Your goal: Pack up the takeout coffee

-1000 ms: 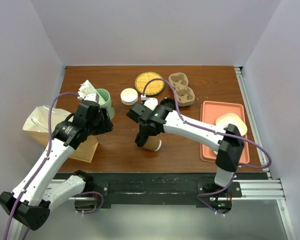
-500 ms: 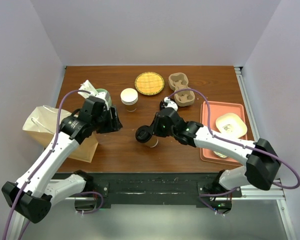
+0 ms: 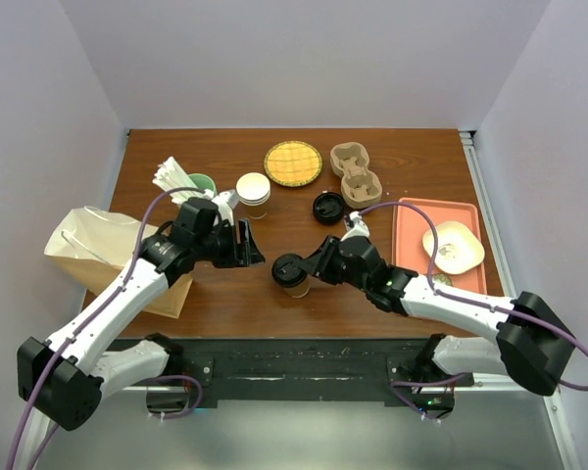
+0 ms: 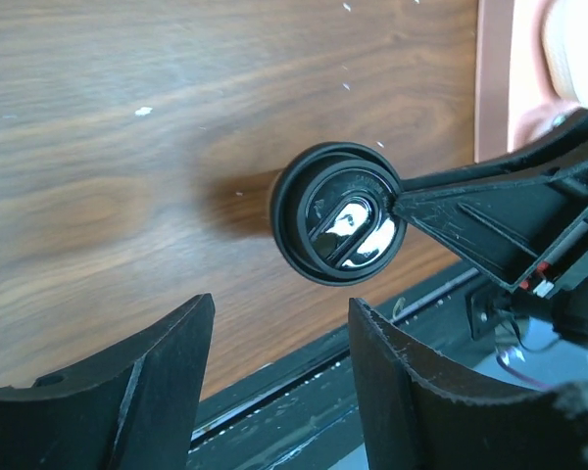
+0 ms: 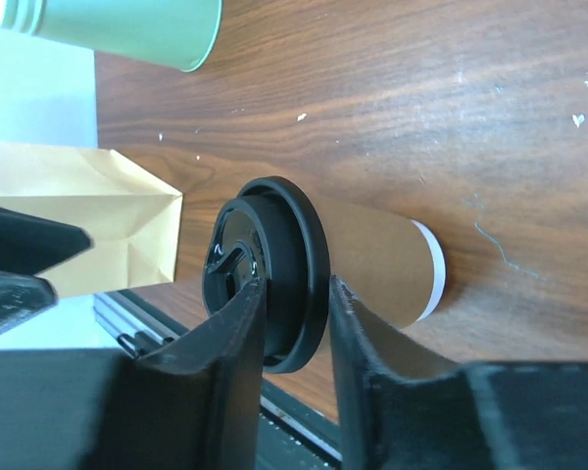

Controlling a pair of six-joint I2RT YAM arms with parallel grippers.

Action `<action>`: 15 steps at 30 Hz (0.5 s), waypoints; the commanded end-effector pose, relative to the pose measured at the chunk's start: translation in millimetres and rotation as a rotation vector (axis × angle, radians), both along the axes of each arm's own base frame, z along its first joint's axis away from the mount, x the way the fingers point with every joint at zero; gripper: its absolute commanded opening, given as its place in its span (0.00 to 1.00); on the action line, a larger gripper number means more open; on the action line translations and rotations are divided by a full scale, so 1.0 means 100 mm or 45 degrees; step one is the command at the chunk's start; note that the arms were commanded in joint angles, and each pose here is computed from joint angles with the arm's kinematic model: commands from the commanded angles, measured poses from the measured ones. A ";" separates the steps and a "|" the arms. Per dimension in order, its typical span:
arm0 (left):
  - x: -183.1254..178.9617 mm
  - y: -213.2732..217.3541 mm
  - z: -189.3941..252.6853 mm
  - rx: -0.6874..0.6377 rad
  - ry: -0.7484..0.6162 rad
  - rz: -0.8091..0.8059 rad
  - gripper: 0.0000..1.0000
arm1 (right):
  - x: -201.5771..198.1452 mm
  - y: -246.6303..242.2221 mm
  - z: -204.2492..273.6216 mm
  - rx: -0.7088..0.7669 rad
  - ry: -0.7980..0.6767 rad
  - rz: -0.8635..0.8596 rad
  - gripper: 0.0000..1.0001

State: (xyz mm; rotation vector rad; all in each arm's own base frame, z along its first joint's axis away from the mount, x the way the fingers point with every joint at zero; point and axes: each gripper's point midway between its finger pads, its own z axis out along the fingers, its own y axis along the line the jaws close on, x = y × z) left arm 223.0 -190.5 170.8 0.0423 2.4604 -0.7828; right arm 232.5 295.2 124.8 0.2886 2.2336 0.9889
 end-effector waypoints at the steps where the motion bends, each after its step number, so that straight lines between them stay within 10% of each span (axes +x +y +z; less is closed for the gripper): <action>1: -0.03 -0.22 0.06 -0.106 -0.052 -0.121 0.63 | 0.04 0.02 0.26 0.138 -0.054 -0.045 0.42; 15: -0.19 -0.29 -0.25 -0.126 0.025 -0.161 0.58 | -0.08 -0.35 0.47 -0.200 0.056 -0.082 0.59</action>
